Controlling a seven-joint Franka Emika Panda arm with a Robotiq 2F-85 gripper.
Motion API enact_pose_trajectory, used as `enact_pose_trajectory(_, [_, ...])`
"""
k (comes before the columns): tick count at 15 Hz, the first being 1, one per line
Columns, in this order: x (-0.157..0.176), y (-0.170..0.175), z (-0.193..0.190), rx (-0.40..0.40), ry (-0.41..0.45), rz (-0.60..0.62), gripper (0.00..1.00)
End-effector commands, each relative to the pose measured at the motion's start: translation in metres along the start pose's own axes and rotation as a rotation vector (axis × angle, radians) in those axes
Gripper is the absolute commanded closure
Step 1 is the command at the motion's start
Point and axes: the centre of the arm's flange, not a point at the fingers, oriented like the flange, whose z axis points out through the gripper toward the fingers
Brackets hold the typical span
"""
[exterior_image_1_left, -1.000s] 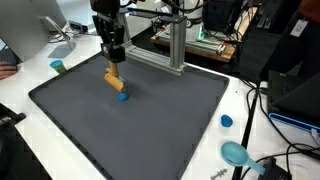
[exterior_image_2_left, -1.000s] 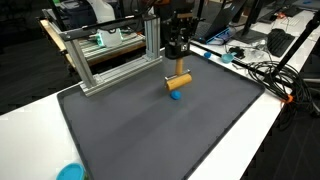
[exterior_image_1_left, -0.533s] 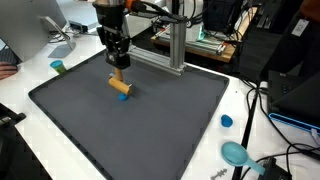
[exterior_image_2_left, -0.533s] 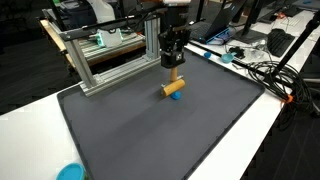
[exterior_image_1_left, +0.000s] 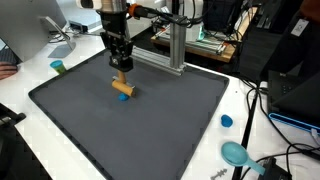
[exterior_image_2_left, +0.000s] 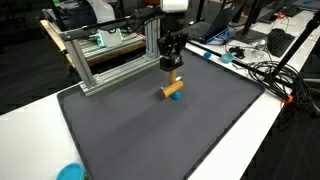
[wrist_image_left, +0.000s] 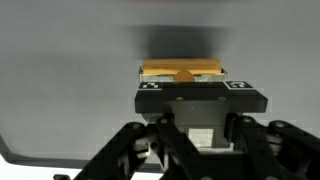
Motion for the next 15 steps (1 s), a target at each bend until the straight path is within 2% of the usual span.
enact_pose_trajectory(1, [-0.005,-0.006,0.017,0.002,0.009,-0.019,0.78])
enact_pose_trajectory(5, [-0.026,-0.002,-0.017,-0.011,-0.003,-0.040,0.78])
enact_pose_trajectory(8, [-0.032,-0.006,-0.040,0.023,0.085,-0.052,0.78])
enact_pose_trajectory(10, [-0.025,-0.010,-0.045,0.036,0.123,-0.038,0.78])
enact_pose_trajectory(15, [-0.007,-0.011,-0.024,0.024,0.143,0.014,0.78])
